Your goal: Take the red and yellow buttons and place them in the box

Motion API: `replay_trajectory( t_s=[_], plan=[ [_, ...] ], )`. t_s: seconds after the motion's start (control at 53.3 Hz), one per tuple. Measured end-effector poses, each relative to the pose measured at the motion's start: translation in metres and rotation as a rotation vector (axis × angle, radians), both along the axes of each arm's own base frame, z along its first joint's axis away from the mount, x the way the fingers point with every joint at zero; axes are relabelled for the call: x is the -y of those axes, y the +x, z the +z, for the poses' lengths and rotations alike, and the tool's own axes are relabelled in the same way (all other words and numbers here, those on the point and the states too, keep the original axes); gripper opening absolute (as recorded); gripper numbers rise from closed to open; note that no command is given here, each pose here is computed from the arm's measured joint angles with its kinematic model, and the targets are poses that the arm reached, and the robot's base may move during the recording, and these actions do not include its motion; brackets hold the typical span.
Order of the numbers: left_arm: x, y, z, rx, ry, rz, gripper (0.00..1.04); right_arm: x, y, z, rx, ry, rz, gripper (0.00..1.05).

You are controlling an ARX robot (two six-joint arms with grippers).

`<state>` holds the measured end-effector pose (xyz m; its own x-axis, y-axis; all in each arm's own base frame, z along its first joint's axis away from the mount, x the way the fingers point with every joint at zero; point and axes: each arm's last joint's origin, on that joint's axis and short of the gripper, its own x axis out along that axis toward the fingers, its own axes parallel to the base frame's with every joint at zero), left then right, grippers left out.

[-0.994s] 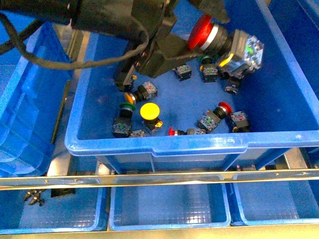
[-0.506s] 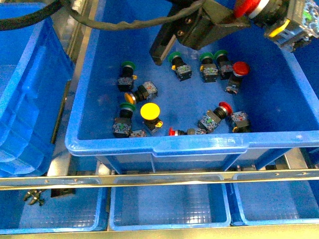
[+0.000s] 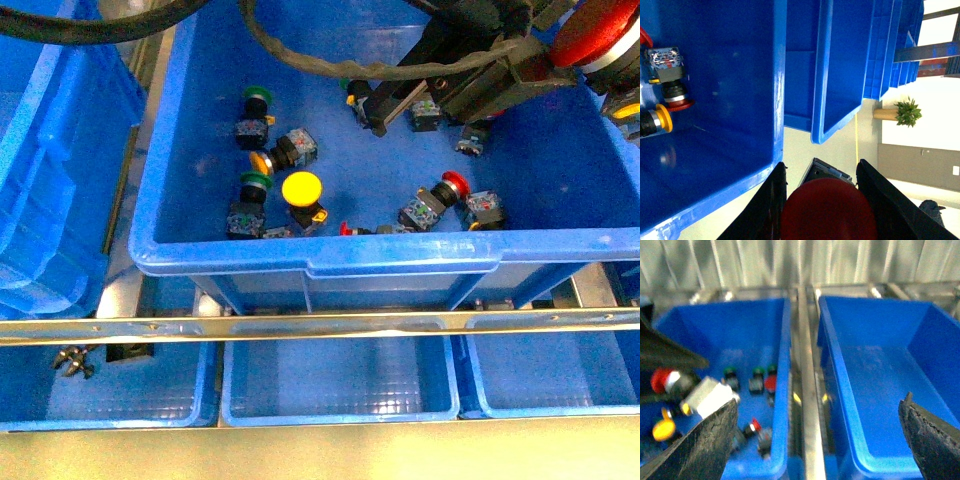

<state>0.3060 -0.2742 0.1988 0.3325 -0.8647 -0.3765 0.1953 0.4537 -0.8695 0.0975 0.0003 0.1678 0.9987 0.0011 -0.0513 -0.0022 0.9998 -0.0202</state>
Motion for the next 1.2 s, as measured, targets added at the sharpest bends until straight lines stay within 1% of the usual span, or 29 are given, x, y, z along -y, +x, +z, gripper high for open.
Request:
replay_trajectory(
  t_s=[0.038,0.056,0.094,0.131,0.206,0.3,0.431,0.619,0.825,1.013,1.144,1.2],
  plan=[
    [0.000,0.000,0.000,0.005,-0.003,0.001,0.34,-0.001,0.000,0.000,-0.149,-0.053,0.024,0.98],
    [0.000,0.001,0.000,0.010,-0.006,0.003,0.34,-0.001,0.001,0.001,-0.186,-0.068,0.033,0.98],
    [0.000,0.001,0.001,0.016,-0.007,0.005,0.34,-0.003,0.003,0.000,-0.323,-0.138,0.082,0.98],
    [0.000,0.001,0.001,0.018,-0.007,0.005,0.34,-0.004,0.005,-0.003,-0.397,-0.182,0.129,0.98],
    [0.000,0.001,0.000,0.020,-0.006,0.006,0.34,-0.008,0.007,-0.010,-0.466,-0.250,0.222,0.98],
    [0.000,0.001,-0.002,0.020,-0.001,0.013,0.34,-0.013,0.011,-0.009,-0.461,-0.316,0.319,0.98],
    [-0.002,0.001,-0.005,0.020,-0.001,0.015,0.34,-0.018,0.016,0.002,-0.417,-0.386,0.391,0.98],
    [-0.002,0.001,-0.008,0.019,0.001,0.018,0.34,-0.030,0.023,0.006,-0.381,-0.441,0.520,0.98],
    [-0.003,-0.001,-0.013,0.015,0.001,0.020,0.34,-0.040,0.032,0.010,-0.360,-0.491,0.597,0.98],
    [-0.003,-0.001,-0.018,0.010,0.006,0.024,0.34,-0.052,0.051,0.019,-0.331,-0.538,0.684,0.98],
    [0.000,-0.002,-0.030,-0.013,0.030,0.030,0.34,-0.050,0.062,0.016,-0.331,-0.584,0.686,0.98],
    [0.003,-0.004,-0.030,-0.016,0.029,0.020,0.34,-0.046,0.065,0.015,-0.328,-0.597,0.676,0.98]
  ],
)
